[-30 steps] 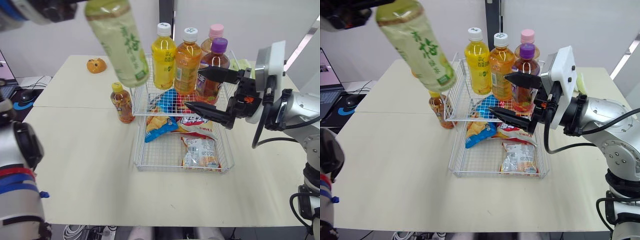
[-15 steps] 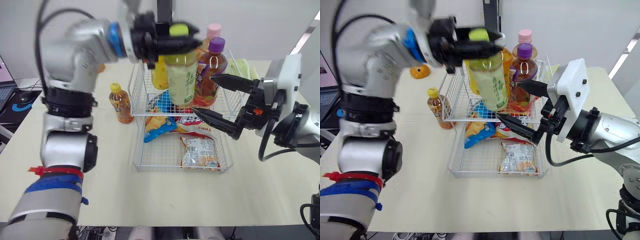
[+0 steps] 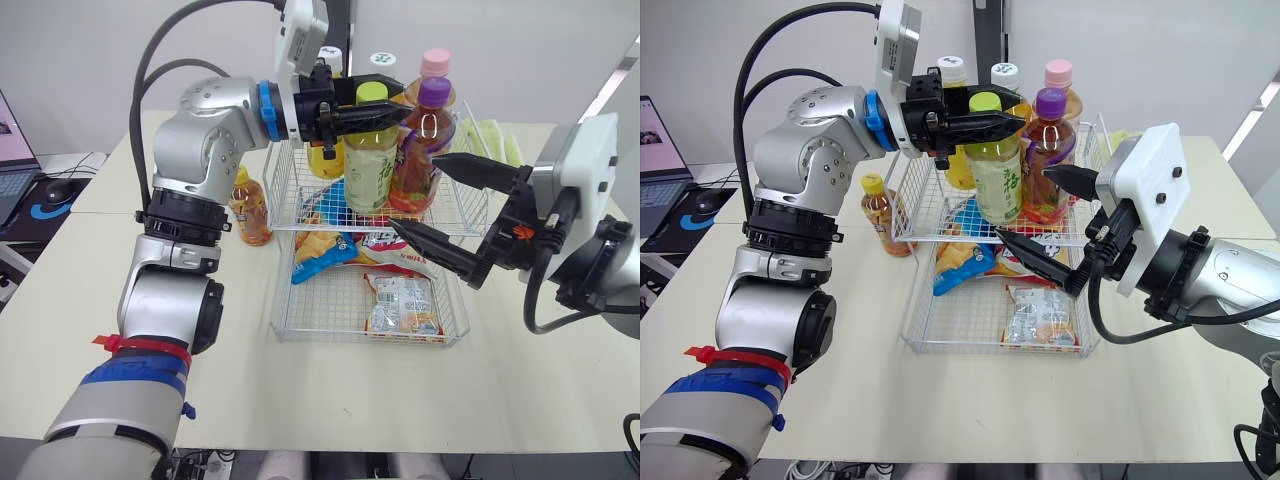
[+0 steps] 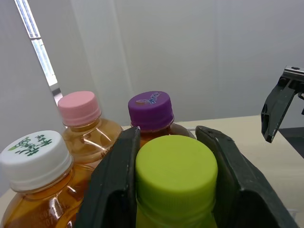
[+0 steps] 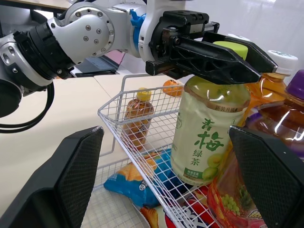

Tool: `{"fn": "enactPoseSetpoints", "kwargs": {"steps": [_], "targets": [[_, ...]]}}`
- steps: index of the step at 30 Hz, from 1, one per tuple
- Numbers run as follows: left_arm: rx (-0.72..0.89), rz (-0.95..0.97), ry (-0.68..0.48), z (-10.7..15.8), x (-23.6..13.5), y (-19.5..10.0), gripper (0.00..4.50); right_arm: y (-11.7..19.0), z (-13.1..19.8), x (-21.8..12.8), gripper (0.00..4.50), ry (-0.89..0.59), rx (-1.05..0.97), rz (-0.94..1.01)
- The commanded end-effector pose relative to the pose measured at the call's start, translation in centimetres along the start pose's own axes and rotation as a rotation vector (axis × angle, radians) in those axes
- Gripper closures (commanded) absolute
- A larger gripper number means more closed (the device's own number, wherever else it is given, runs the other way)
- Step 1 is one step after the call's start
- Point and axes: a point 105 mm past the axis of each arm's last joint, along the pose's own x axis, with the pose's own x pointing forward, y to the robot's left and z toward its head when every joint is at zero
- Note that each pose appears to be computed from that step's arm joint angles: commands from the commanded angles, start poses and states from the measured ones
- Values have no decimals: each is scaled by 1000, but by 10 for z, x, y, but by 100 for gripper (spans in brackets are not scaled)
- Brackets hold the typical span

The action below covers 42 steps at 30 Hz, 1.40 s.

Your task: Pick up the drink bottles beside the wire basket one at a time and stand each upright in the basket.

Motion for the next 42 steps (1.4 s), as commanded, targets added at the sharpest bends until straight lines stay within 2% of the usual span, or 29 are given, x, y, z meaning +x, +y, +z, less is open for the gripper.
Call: {"fn": "enactPoseSetpoints", "kwargs": {"steps": [1, 6, 12, 15, 19, 23, 27, 29, 34, 36, 42], "targets": [[39, -8, -48, 21, 0, 0, 165, -1, 11, -4, 0, -44, -29, -18], [66, -39, -100, 39, -6, -7, 6, 0, 12, -3, 0, -52, -21, 3], [113, 17, -151, 74, -31, -8, 2, 2, 12, 1, 0, -69, -11, 65], [105, 119, -113, 75, -60, -4, 2, 6, 13, 5, 0, -90, 0, 125], [117, 367, 1, 48, -111, 4, 2, 8, 17, 11, 0, -126, 9, 191], [110, 637, 31, 28, -167, -2, 2, 5, 23, 18, 0, -176, 19, 258], [77, 893, 57, 0, -225, -26, 2, 7, 26, 27, 0, -219, 29, 349], [55, 987, 107, -23, -247, -45, 2, 8, 27, 30, 0, -234, 28, 386], [-55, 1125, 181, -75, -264, -99, 2, 8, 28, 38, 0, -257, 23, 436], [-84, 1159, 187, -86, -264, -112, 2, 8, 28, 39, 0, -259, 21, 443], [-125, 1165, 176, -99, -259, -115, 2, 4, 26, 41, 0, -244, 6, 425]]}}
